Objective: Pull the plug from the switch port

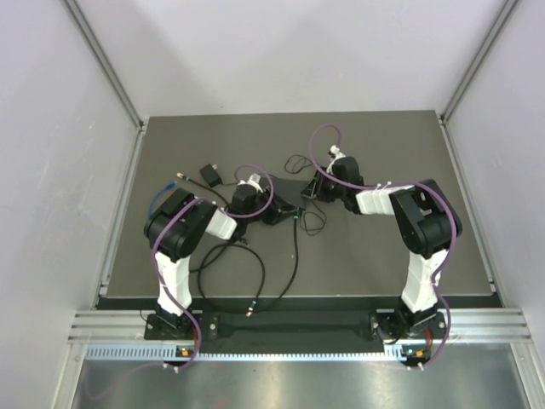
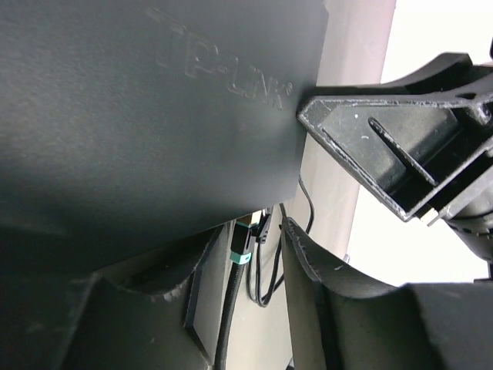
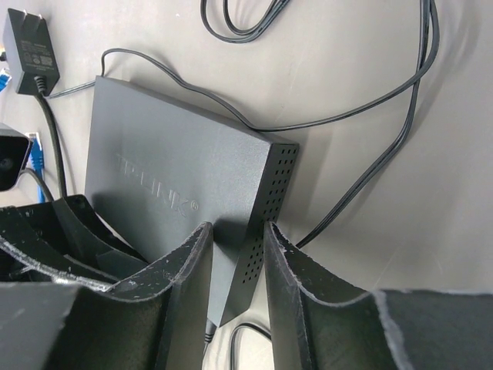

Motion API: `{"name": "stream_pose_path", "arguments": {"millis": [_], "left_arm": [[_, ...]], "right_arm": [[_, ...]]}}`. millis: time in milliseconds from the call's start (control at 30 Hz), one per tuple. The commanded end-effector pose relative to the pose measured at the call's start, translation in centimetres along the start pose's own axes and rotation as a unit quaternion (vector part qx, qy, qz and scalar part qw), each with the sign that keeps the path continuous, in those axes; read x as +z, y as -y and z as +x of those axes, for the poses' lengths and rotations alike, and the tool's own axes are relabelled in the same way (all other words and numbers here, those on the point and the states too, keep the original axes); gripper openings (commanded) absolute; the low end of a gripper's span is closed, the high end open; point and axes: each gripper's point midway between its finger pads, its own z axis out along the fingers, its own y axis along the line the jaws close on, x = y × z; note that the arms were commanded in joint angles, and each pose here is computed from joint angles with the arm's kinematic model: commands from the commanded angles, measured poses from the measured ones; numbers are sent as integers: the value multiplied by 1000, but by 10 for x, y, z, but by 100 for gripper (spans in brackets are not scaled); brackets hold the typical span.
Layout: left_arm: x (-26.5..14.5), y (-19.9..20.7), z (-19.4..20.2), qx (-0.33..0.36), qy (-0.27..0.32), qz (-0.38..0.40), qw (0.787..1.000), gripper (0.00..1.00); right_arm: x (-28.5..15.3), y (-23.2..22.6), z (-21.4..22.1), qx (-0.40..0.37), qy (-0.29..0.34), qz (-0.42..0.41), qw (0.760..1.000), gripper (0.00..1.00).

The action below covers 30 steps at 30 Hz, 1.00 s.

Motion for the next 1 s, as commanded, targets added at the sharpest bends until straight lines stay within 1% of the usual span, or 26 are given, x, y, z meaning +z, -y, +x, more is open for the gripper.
{"name": "stream_pose_path", "arguments": {"millis": [0, 200, 367, 467, 633, 700, 767, 800, 967], "left_arm": [[-1, -46, 5, -47, -3, -92, 995, 40], [10, -46, 8, -49, -21, -90, 995, 37], [10, -44, 11, -41, -29, -81, 995, 34], [8, -46, 15, -35, -36, -80, 996, 29], [9, -48, 19, -21, -45, -67, 997, 25], [10, -49, 21, -16, -48, -59, 997, 22], [10, -52, 24, -14, -51, -55, 997, 22], [11, -49, 23, -7, -51, -45, 998, 24], [8, -54, 28, 9, -60, -46, 997, 26]], "right_arm": [[7, 9, 13, -3, -25, 24, 999, 31], [8, 7, 15, -6, -29, 22, 999, 31], [9, 7, 15, -6, -30, 24, 999, 31], [9, 7, 14, -7, -30, 23, 999, 31], [10, 8, 16, -7, -32, 23, 999, 31], [10, 7, 15, -8, -32, 23, 999, 32], [10, 7, 15, -8, -32, 23, 999, 31], [10, 7, 15, -8, -32, 23, 999, 32], [12, 8, 15, -8, -34, 24, 999, 32]]}}
